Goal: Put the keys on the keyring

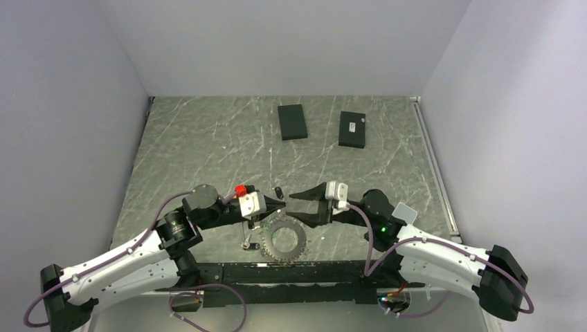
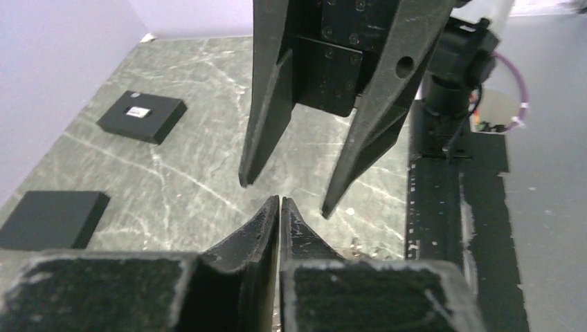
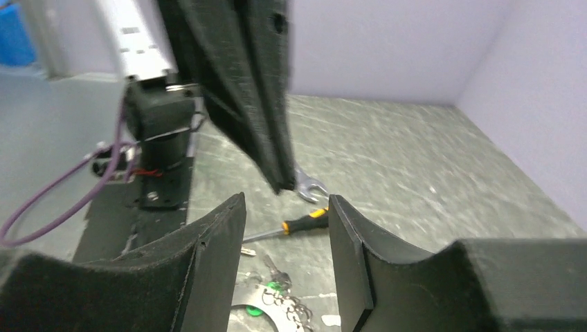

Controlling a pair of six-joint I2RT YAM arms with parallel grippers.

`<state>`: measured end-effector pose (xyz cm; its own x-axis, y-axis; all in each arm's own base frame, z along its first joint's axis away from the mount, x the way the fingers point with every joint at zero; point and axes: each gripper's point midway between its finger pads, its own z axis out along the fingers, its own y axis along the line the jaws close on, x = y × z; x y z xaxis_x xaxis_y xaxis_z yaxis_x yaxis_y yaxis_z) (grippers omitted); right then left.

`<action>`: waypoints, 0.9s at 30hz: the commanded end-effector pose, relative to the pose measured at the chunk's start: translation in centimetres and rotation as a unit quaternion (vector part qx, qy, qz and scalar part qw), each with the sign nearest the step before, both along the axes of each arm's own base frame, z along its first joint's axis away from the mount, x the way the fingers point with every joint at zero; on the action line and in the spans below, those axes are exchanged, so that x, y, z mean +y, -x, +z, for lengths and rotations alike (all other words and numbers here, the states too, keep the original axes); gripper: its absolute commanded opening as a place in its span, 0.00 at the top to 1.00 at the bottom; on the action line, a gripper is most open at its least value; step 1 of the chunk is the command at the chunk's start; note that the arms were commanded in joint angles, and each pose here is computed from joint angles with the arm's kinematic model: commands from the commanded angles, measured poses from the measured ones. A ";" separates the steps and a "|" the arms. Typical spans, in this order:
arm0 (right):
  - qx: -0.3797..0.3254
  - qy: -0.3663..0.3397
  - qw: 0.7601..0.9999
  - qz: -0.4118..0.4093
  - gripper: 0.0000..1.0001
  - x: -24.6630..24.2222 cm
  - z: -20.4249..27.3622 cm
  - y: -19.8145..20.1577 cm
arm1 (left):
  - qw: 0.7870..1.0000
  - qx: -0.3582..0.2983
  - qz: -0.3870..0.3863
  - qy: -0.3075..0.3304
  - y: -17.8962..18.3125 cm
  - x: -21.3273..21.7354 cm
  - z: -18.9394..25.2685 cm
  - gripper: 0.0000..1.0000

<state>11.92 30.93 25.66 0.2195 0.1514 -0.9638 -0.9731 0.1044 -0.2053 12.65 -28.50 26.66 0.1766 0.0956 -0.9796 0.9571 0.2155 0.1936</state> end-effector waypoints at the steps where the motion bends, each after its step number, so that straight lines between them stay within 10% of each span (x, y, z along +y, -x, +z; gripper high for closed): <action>1: 0.102 -0.066 0.979 -0.162 0.49 -1.9 1.2 -5.2 | 0.998 0.003 0.061 0.012 -1.9 0.7 1.3 0.82; 7: 0.346 0.011 0.837 -0.423 0.48 -6.2 -7.8 -8.5 | 0.983 0.035 0.183 -0.008 -5.0 3.2 0.4 0.28; 15: 0.491 0.261 0.680 -0.478 0.48 -8.0 -17.8 -2.8 | 0.946 0.050 0.305 -0.097 -8.2 6.3 -1.7 0.21; 27: 0.495 0.301 0.687 -0.439 0.48 -5.3 -20.8 -3.3 | 0.941 0.066 0.319 -0.090 -7.9 7.1 -2.7 0.21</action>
